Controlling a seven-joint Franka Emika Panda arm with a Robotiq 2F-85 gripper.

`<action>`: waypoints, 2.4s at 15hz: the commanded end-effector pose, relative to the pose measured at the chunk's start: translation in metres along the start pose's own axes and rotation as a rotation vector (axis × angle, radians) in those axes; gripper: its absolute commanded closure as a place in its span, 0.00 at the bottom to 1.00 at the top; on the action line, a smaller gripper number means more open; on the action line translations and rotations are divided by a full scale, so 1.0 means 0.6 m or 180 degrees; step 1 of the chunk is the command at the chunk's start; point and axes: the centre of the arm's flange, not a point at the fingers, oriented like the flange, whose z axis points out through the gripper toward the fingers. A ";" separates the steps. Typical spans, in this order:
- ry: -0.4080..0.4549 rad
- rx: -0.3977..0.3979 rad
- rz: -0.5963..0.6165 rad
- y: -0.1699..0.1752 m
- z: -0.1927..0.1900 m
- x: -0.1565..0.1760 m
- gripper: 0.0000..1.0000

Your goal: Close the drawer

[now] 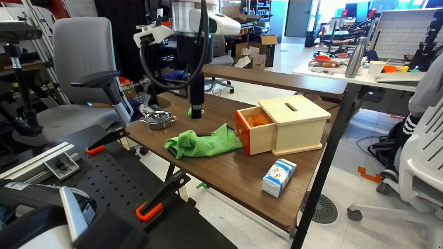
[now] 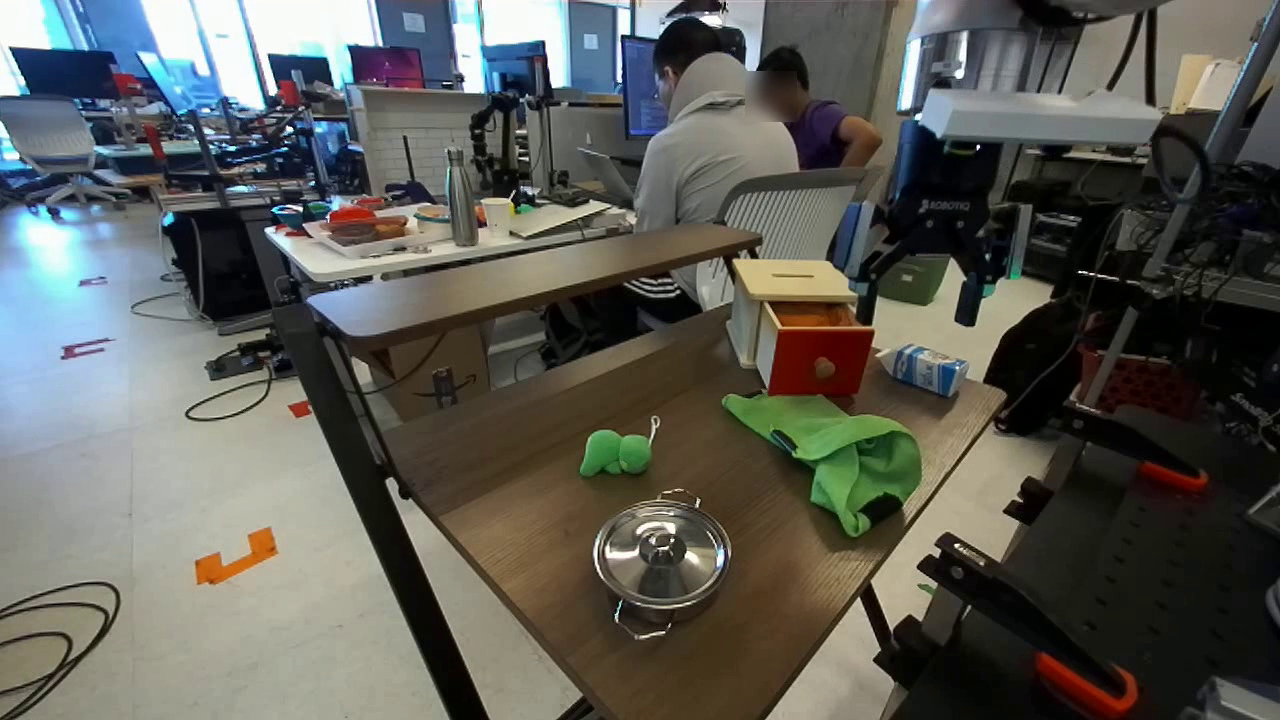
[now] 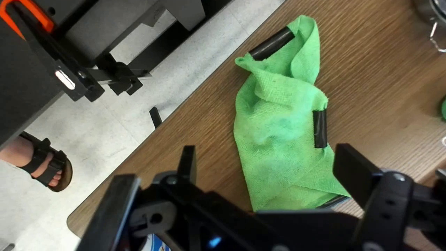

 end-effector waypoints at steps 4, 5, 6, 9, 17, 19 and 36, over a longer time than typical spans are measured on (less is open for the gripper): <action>0.0325 -0.0098 0.0095 -0.020 0.080 0.100 0.00; 0.0368 -0.0104 0.0098 -0.022 0.088 0.109 0.00; 0.0417 -0.0094 0.0092 -0.025 0.098 0.120 0.00; 0.0506 -0.0072 0.0104 -0.041 0.121 0.144 0.00; 0.0633 -0.0047 0.0195 -0.062 0.137 0.192 0.00; 0.0678 -0.0032 0.0244 -0.062 0.131 0.205 0.00; 0.0849 -0.0140 0.0570 -0.006 0.118 0.256 0.00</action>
